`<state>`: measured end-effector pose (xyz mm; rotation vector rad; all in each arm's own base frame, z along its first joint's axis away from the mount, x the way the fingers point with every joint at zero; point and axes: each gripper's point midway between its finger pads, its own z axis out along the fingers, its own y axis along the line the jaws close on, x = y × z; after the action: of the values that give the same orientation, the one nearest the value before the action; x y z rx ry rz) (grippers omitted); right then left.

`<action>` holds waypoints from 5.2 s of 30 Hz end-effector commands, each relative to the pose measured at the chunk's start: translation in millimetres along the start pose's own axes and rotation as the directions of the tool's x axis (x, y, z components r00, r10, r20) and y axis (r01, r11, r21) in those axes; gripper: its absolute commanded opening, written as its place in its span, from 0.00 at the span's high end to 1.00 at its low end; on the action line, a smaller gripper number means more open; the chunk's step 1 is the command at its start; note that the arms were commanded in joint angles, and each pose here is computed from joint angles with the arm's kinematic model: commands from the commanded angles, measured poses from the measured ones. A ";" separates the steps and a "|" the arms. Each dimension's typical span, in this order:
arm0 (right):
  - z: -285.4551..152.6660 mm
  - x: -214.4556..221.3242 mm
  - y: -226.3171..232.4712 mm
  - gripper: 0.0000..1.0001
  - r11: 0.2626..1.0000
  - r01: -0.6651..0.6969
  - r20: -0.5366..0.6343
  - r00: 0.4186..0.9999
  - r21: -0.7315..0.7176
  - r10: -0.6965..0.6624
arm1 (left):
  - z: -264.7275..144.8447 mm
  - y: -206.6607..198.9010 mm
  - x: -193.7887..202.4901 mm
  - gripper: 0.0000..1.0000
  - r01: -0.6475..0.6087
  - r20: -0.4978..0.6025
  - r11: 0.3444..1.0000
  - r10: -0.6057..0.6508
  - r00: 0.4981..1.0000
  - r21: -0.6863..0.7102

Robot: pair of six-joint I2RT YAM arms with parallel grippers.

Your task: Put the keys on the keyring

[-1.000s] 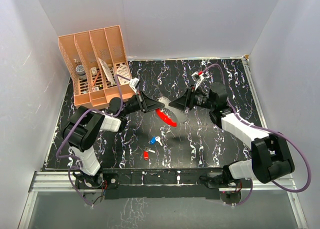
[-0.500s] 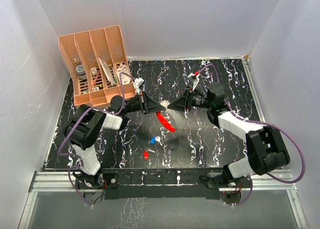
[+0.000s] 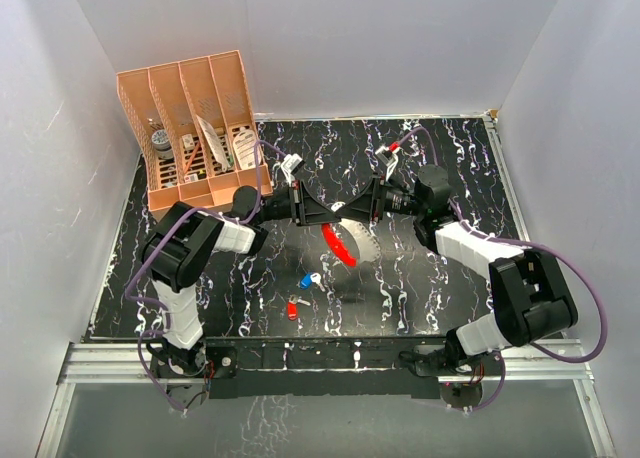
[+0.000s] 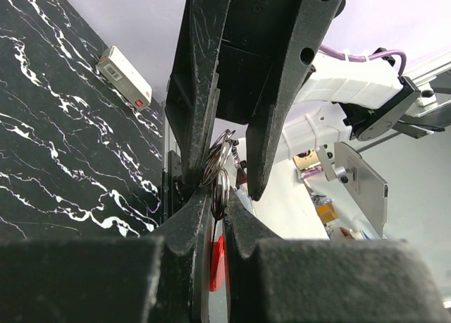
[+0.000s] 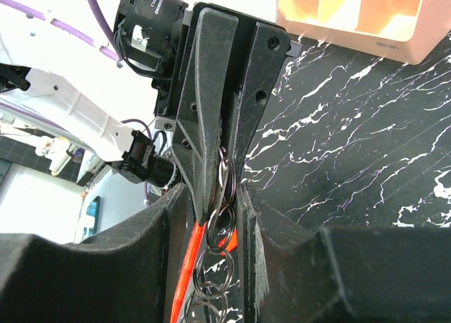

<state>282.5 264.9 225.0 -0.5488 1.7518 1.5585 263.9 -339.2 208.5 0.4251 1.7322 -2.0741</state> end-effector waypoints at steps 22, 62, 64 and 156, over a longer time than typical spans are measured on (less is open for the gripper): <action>0.5 -1.9 2.1 1.00 0.998 0.056 0.023 0.998 -0.029 -0.055 | 5.2 -22.4 11.5 0.54 -0.144 -0.014 0.984 0.146 0.989 0.108; -27.8 23.7 -20.2 1.00 0.823 0.528 -0.044 0.846 0.212 -0.531 | -56.3 12.6 -33.3 0.41 -0.032 0.354 0.992 0.074 0.933 -0.121; -25.0 27.3 -21.8 1.00 0.814 0.553 -0.050 0.831 0.180 -0.554 | -56.8 15.2 -32.5 0.42 -0.026 0.349 0.991 0.071 0.934 -0.134; 29.0 3.2 -47.7 1.00 0.596 0.710 -0.062 0.660 0.374 -0.748 | -35.3 37.2 -18.9 0.47 0.453 0.384 0.866 -0.352 0.854 -0.213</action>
<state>307.7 273.0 150.6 -0.8821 1.5011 0.6268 298.1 -306.0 146.8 -0.5588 2.0572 -1.9453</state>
